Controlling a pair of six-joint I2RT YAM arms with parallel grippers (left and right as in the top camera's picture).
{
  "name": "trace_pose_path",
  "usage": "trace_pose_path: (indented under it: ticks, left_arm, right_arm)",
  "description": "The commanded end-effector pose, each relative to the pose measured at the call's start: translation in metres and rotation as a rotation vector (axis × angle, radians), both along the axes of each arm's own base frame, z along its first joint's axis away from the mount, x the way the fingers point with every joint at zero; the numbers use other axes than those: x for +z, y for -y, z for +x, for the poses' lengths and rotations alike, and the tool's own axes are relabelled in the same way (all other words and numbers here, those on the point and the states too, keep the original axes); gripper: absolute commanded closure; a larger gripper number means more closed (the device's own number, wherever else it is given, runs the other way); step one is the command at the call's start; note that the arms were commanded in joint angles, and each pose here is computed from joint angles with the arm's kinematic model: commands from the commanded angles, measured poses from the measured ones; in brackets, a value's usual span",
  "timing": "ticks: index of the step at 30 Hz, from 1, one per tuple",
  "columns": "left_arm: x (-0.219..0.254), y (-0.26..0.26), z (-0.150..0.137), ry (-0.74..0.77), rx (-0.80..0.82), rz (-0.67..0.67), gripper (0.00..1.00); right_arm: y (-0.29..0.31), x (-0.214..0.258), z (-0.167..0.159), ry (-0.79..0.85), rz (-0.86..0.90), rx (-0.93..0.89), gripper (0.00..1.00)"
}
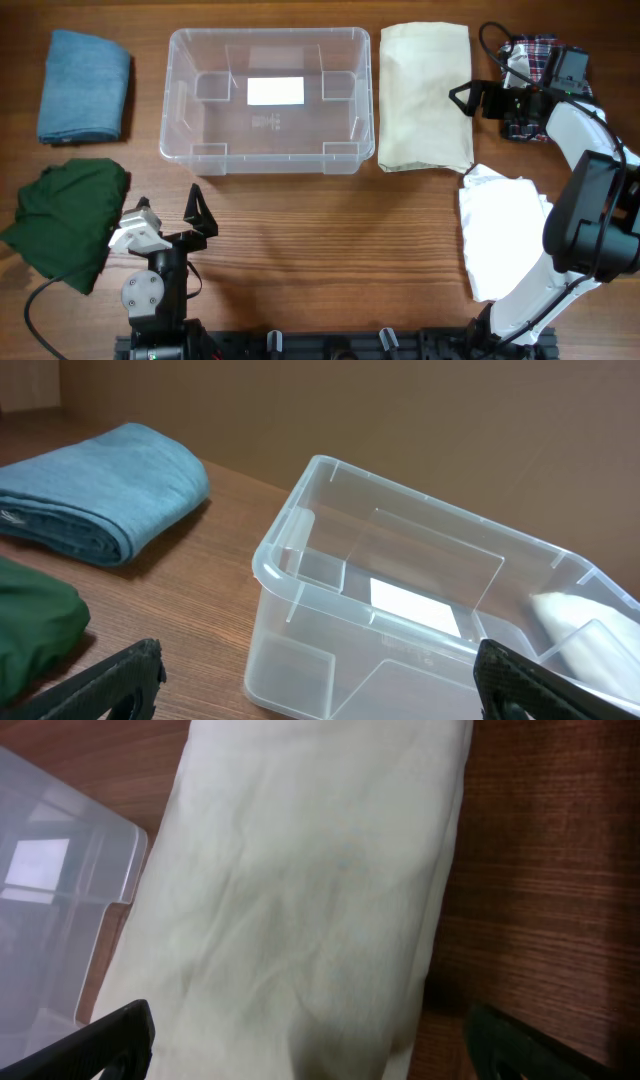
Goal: Pack container
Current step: 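Reach the right gripper to the folded cream cloth and grasp it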
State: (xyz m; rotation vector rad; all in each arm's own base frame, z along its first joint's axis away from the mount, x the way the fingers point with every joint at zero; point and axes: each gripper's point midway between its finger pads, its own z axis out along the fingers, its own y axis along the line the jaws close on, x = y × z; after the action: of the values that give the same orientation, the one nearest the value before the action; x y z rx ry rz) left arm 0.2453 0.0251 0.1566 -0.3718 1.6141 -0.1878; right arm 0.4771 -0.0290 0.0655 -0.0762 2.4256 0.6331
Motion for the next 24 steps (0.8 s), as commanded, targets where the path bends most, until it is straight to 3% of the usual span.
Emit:
trace_pose_path:
  ticks: [1,12,24]
  left_arm:
    - [-0.001,-0.001,0.000,0.002,0.004,0.017,0.00]
    - [-0.001,-0.001,0.000,0.002,0.004,0.017,0.00]
    - [-0.001,-0.001,0.000,0.002,0.004,0.017,0.00]
  right_arm:
    - [-0.002,-0.002,0.002,0.011,-0.003,0.025,0.00]
    - [0.002,-0.009,0.002,-0.004,-0.024,0.012,0.00]
    - [0.001,-0.049,-0.001,-0.075,0.005,0.013,0.00]
